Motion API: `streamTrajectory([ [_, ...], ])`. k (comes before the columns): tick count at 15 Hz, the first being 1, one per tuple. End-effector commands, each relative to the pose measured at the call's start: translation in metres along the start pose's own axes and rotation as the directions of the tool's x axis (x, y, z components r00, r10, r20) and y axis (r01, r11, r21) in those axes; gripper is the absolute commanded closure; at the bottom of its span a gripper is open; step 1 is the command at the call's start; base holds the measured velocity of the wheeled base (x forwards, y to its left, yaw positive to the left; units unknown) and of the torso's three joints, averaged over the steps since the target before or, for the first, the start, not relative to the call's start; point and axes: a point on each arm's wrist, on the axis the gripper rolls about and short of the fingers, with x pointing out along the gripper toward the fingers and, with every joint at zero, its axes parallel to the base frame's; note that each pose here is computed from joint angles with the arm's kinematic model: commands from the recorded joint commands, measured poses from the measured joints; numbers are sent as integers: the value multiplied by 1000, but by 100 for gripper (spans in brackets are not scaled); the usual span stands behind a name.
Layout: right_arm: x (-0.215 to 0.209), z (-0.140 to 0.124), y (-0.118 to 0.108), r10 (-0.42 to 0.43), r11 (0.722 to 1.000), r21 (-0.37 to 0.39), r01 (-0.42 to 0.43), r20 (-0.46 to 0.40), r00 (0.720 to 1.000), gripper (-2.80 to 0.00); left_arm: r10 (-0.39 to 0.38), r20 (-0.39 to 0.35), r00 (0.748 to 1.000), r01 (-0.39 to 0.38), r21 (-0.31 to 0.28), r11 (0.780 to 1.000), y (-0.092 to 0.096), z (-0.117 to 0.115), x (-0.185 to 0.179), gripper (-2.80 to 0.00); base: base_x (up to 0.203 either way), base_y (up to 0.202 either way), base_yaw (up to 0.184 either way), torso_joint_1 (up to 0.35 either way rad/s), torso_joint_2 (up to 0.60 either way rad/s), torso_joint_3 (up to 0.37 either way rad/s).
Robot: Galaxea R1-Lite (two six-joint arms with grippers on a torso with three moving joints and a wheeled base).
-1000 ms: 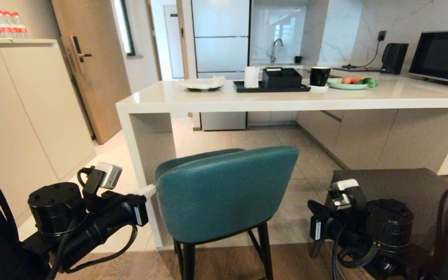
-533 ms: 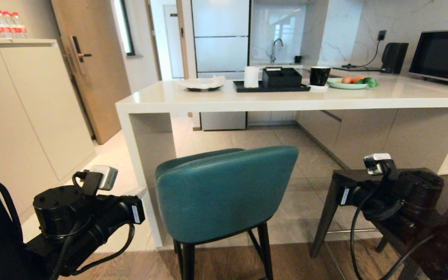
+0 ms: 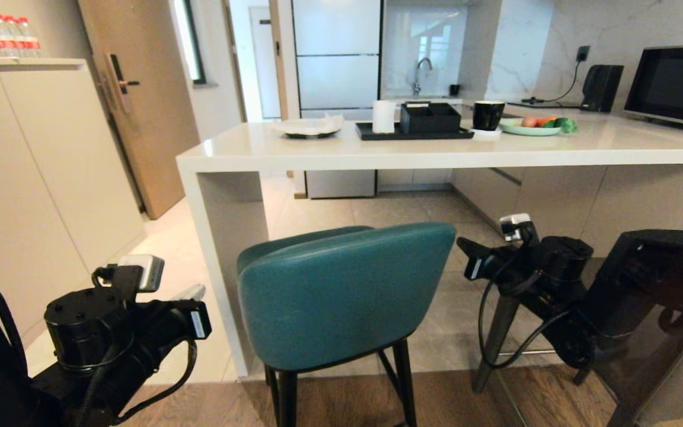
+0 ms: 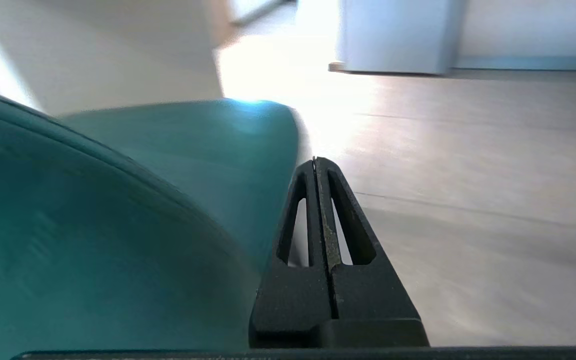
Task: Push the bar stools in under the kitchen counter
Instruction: Pull the blue chair out from under the dining table
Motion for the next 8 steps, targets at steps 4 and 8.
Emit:
streamTrajectory([
  [4,40,-18,22,98,995,11,-98,53,994,0,-2,38,999,3,-27,1000,-28,2,-5,0,0,0,0,0,0,0],
  [8,27,-16,33,117,993,2,-117,15,993,0,-60,29,998,60,-32,998,-51,-3,-12,0,0,0,0,0,0,0],
])
